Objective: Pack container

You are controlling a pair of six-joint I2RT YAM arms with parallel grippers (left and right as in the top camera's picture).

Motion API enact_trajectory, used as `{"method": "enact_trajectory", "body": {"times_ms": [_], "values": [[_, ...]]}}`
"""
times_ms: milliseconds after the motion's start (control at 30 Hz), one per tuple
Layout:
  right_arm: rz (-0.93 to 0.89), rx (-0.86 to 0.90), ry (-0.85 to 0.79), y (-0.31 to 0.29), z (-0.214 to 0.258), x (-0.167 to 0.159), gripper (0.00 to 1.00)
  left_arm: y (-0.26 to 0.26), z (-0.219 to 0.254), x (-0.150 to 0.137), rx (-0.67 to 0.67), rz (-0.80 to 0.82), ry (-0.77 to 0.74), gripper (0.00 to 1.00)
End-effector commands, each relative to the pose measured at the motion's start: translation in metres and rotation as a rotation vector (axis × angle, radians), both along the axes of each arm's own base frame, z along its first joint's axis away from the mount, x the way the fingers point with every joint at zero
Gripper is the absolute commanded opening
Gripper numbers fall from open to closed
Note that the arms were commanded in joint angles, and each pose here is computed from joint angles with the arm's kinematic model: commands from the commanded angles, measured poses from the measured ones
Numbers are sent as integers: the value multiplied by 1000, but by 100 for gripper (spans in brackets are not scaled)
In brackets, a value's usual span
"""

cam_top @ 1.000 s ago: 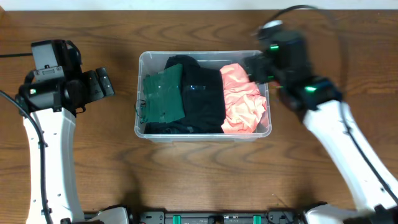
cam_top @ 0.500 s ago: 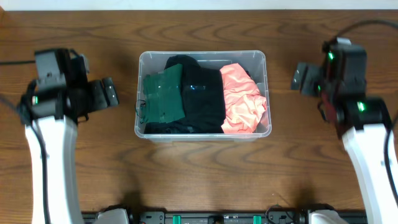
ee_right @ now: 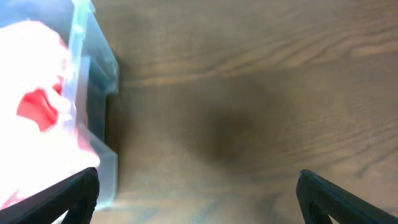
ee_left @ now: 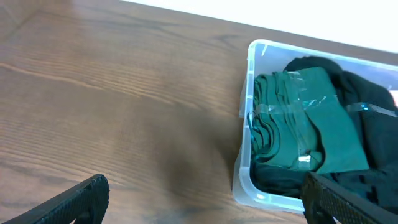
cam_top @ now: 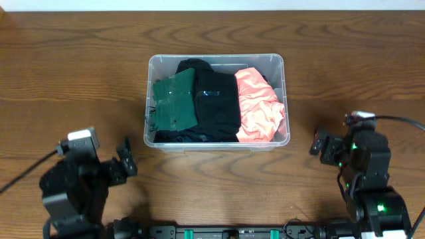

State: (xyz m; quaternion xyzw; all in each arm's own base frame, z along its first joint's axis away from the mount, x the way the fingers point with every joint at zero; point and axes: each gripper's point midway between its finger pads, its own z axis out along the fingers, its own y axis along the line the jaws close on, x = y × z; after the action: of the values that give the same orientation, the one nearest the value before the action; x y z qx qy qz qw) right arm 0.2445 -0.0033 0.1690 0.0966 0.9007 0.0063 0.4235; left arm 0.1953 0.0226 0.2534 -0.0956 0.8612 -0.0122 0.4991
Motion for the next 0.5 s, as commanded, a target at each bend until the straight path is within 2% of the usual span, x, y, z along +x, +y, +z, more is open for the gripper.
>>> {"method": "enact_trajectory", "body": {"times_ms": [0,233,467], "values": [[16,0,59,3,-18,-9,99,-3,10,-7,-9,-2,-58,98],[16,-11,189,1,-41,-32,99,-4,11,-8,-8,-2,-64,98],[16,-14,228,0,-47,-40,99,-4,11,-8,-8,-3,-64,98]]}}
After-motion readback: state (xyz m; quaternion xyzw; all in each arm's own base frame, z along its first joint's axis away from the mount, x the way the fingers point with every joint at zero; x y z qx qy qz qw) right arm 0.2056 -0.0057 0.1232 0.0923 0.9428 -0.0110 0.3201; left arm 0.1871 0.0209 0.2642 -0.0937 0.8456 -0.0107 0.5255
